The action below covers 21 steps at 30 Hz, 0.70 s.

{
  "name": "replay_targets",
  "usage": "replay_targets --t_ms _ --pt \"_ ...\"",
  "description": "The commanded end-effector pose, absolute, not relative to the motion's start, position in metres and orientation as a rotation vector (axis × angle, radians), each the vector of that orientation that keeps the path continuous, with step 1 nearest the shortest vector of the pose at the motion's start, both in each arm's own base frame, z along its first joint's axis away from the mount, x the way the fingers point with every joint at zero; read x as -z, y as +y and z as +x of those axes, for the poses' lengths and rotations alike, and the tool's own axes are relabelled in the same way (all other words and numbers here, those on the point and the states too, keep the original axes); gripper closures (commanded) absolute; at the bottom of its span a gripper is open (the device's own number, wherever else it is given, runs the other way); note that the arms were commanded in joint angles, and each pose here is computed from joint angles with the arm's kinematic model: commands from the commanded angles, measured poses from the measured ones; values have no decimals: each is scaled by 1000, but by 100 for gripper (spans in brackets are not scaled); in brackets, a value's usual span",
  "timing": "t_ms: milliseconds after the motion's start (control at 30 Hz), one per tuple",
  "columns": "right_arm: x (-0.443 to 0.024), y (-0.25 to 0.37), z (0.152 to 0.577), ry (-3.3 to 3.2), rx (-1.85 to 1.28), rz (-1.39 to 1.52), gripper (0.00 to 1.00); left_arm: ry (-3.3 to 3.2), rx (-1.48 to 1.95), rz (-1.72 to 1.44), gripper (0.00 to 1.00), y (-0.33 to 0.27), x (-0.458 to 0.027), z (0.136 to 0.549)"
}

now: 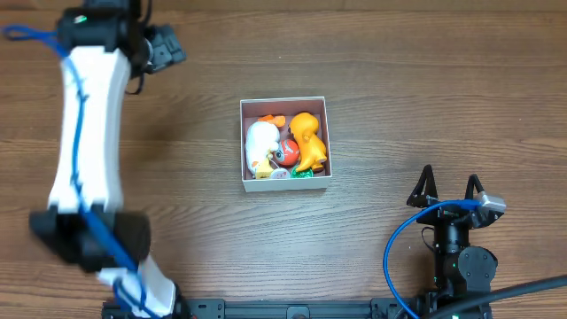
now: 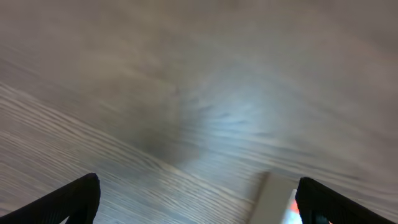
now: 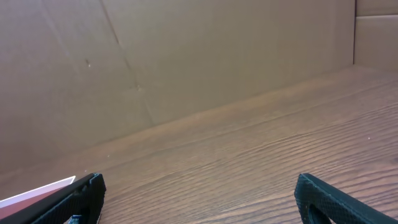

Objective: Pack container

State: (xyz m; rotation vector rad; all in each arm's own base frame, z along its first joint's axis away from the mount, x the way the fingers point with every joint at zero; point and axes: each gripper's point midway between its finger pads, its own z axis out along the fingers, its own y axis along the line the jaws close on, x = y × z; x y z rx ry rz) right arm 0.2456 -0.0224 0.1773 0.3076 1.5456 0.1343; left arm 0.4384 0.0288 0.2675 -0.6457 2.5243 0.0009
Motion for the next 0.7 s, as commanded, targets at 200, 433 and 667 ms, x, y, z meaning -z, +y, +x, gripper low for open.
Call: replay_targets --t_ms 200,433,667 --pt "-176 -22 245 1542 -133 302 0 1952 -16 -596 0 50 -472 273" --pt "-176 -22 245 1542 -133 302 0 1803 8 -589 0 50 -496 155" --pt "-176 -22 245 1541 -133 303 0 1743 44 -609 0 49 -463 112"
